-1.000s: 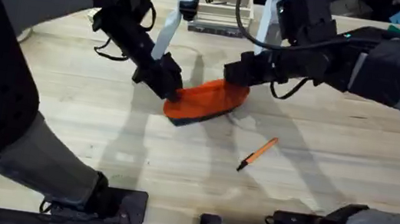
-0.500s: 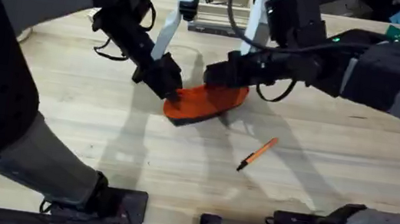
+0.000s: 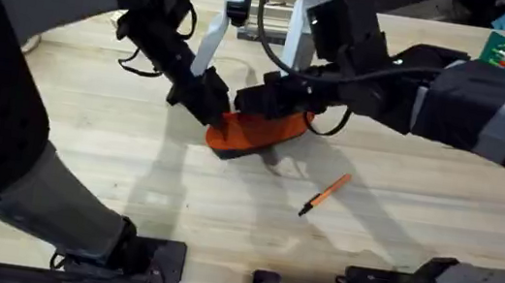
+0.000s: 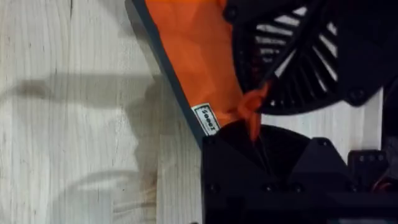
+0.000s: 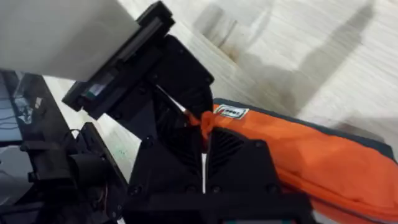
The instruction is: Unzip the bag, pick up the pens from the table one at a time and place them inside, then zip the bag closed.
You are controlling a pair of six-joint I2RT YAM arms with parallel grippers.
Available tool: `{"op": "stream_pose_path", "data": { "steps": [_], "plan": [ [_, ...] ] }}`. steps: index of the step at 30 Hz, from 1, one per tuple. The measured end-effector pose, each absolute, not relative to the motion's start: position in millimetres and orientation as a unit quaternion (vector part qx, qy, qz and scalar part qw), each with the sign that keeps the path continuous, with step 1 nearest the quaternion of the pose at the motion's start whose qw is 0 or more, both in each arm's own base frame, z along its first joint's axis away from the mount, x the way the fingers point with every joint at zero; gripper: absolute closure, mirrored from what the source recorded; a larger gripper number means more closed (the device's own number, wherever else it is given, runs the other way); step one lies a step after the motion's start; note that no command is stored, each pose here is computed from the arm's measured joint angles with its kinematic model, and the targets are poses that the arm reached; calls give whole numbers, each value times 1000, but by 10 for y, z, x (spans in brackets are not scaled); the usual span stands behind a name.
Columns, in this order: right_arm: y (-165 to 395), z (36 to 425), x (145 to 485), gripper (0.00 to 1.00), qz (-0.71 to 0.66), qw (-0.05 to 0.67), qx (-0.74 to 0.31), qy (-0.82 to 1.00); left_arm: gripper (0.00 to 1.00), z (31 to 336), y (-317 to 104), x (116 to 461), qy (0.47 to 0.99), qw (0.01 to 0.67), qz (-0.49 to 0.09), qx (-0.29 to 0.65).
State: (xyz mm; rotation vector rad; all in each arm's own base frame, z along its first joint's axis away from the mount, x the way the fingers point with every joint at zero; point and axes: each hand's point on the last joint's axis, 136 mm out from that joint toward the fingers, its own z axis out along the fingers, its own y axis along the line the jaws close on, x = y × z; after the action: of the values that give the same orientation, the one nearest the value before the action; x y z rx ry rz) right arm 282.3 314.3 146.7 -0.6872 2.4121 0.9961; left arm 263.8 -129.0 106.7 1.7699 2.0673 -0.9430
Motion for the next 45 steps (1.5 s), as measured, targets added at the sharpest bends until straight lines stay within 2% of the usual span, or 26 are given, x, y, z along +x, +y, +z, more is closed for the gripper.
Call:
{"op": "stream_pose_path", "data": {
  "steps": [20, 22, 25, 28, 29, 35, 45],
  "plan": [
    [3434, 1553, 2680, 969, 366, 246, -286, 851, 958, 1058, -1245, 2634, 714, 126, -321, 609],
    [3434, 1555, 2685, 884, 365, 248, -288, 850, 958, 1058, -1245, 2630, 713, 127, -322, 610],
    [3376, 1560, 2779, 515, 358, 258, -278, 853, 958, 1052, -1227, 2627, 711, 126, -319, 614],
    [3263, 1570, 2878, 82, 350, 266, -270, 857, 958, 1050, -1224, 2632, 711, 126, -318, 614],
    [3240, 1603, 2864, 23, 352, 266, -275, 854, 958, 1051, -1229, 2644, 711, 129, -318, 614],
    [3124, 1819, 2613, 4, 365, 257, -319, 836, 956, 1053, -1259, 2653, 710, 132, -318, 614],
    [2702, 2102, 2658, 4, 335, 298, -318, 835, 957, 1055, -1260, 2653, 710, 132, -319, 614]
  ]
}}
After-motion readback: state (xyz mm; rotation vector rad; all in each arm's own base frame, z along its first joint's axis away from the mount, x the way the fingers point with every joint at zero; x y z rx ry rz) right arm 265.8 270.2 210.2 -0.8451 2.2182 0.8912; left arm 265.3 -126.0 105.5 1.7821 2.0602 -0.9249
